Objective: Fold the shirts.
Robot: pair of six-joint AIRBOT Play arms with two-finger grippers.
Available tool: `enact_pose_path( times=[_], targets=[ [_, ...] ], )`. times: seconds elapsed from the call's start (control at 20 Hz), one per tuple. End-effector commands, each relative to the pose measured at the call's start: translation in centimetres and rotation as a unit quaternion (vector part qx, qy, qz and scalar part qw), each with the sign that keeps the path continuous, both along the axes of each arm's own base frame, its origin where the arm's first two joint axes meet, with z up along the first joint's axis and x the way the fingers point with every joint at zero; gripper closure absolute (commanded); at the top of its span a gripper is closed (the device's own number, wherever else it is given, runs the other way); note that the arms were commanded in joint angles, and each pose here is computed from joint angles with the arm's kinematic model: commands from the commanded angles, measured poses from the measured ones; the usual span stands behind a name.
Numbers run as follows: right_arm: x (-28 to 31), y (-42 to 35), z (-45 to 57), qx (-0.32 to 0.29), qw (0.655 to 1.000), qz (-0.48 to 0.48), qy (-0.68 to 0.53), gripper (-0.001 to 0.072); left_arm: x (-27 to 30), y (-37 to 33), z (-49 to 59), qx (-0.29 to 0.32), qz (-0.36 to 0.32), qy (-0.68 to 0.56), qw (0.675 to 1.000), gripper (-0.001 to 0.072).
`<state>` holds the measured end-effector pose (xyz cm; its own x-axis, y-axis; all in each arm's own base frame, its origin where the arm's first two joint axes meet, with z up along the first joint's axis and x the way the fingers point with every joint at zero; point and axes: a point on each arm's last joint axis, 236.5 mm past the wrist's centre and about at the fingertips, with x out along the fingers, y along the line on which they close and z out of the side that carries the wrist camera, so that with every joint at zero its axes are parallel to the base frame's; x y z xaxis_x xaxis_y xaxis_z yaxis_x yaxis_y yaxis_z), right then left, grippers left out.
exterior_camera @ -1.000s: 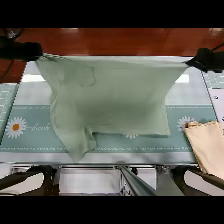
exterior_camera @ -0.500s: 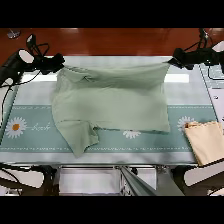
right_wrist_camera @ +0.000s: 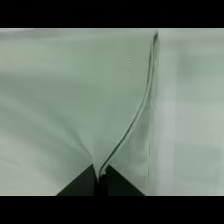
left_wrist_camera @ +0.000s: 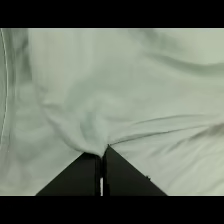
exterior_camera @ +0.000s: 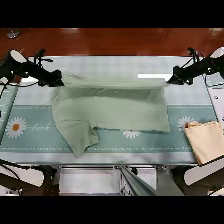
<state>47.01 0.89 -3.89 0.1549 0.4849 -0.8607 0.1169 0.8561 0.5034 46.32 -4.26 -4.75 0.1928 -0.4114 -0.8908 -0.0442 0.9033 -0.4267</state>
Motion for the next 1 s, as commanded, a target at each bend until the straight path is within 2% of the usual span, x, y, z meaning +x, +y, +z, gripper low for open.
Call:
enact_pose_path(
  times=[0.0,0.05,0.1,0.15,0.25,0.4,0.5,0.65,0.75,0.85,0.95],
  targets=[
    [-3.0,0.3,-3.2,-0.020,0.998,0.022,0.054,0.0678,-3.8,-0.4,-2.4,-0.016,-0.043,0.084,0.995,0.0683],
    [-3.0,0.5,-3.3,-0.020,0.998,0.019,0.056,0.0613,-4.1,-0.5,-2.6,-0.018,-0.044,0.094,0.994,0.0626],
    [-3.0,0.5,-3.1,-0.019,0.998,0.010,0.059,0.0335,-4.5,-0.5,-2.5,-0.020,-0.047,0.102,0.993,0.0277],
    [-3.1,0.3,-2.4,-0.016,0.998,0.008,0.064,0.0078,-5.0,-0.1,-2.3,-0.013,-0.052,0.112,0.992,0.0005],
    [-3.8,-1.0,0.1,-0.013,0.998,0.018,0.063,0.0083,-6.1,1.8,-1.1,0.007,-0.049,0.138,0.989,0.0001],
    [-5.5,-6.0,4.3,-0.045,0.998,-0.023,0.034,0.0087,-7.6,2.5,1.3,-0.026,-0.005,0.129,0.991,0.0001],
    [-7.5,-8.8,5.3,-0.061,0.996,-0.072,0.008,0.0087,-11.2,2.9,1.1,-0.032,0.000,0.132,0.991,0.0000],
    [-12.8,-9.9,2.7,-0.067,0.990,-0.124,-0.004,0.0087,-17.4,4.3,-1.0,-0.061,0.071,0.154,0.984,0.0001],
    [-15.7,-7.7,0.5,-0.022,0.985,-0.168,-0.011,0.0087,-18.9,3.3,-0.8,-0.136,0.131,0.125,0.974,0.0001],
    [-17.1,-4.1,-0.2,0.040,0.982,-0.181,-0.034,0.0087,-20.8,4.0,-2.1,-0.137,0.204,0.113,0.963,0.0001],
    [-18.3,-1.4,-0.4,0.081,0.979,-0.178,-0.047,0.0087,-22.2,3.5,-3.1,-0.137,0.240,0.104,0.955,0.0001]
  ],
)
